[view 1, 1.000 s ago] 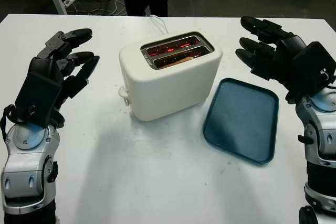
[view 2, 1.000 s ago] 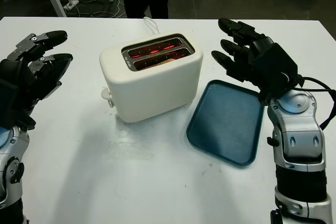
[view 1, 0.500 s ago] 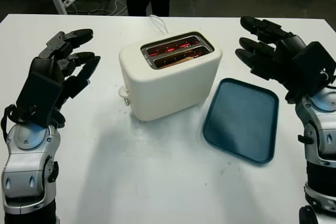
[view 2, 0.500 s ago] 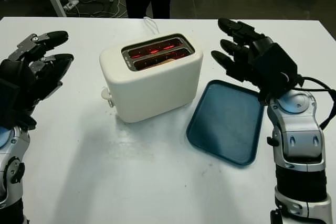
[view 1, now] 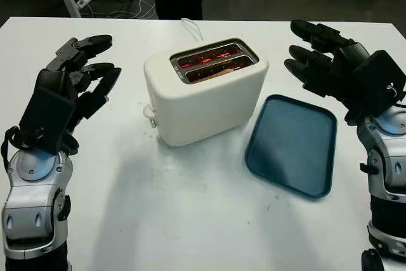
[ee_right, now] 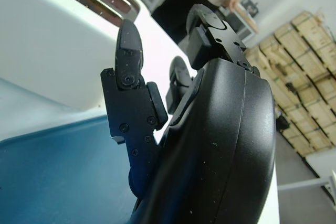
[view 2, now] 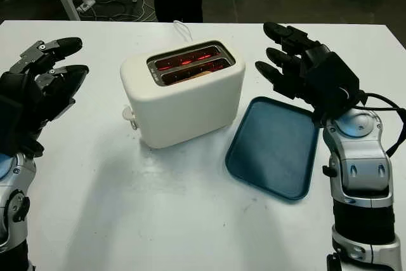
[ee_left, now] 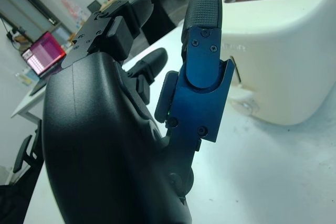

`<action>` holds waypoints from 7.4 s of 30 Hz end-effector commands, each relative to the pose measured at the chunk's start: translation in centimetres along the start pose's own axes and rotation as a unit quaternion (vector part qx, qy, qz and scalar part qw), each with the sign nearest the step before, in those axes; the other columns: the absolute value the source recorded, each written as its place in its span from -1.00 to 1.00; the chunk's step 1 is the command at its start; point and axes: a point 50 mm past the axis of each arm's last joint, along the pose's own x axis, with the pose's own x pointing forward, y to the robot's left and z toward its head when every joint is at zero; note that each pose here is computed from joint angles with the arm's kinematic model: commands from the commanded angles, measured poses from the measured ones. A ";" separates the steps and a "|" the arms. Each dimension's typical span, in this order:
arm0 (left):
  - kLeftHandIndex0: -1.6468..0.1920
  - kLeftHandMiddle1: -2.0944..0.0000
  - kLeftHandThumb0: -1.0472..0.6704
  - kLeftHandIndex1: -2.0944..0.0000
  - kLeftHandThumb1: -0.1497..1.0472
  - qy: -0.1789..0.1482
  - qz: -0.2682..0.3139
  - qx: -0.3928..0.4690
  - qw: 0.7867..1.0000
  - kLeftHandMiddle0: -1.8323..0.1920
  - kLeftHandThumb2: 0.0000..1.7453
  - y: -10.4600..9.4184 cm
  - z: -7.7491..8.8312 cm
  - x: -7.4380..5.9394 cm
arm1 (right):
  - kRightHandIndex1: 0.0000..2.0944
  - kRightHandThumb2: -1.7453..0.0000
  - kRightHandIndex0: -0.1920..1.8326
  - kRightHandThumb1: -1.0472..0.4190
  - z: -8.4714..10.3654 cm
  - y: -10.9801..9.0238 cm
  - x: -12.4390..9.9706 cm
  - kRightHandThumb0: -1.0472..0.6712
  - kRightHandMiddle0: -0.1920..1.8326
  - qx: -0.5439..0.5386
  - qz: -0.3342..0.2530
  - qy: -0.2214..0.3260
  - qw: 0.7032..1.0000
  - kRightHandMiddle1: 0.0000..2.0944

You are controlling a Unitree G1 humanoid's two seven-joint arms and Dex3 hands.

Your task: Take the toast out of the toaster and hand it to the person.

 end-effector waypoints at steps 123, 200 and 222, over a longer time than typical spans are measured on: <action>0.41 0.16 -0.60 0.48 0.79 -0.003 0.005 -0.001 1.000 0.58 -0.77 -0.4 -0.3 -0.4 | -0.58 0.98 0.04 -0.41 8.9 6.9 10.3 -0.21 0.14 -0.474 0.208 -0.197 0.833 -0.88; 0.40 0.16 -0.60 0.50 0.79 -0.002 0.008 -0.004 1.000 0.58 -0.79 -0.4 -0.5 -0.3 | 0.67 0.53 0.23 -0.83 12.3 -1.5 11.8 -0.32 -0.01 -0.351 -0.018 -0.208 0.913 0.67; 0.43 0.16 -0.58 0.52 0.79 0.010 0.001 -0.018 1.000 0.61 -0.83 -0.3 -0.7 -0.5 | 0.67 0.64 0.04 -0.83 1.8 -4.9 12.3 -0.04 -0.24 -0.131 -0.199 0.027 0.971 0.67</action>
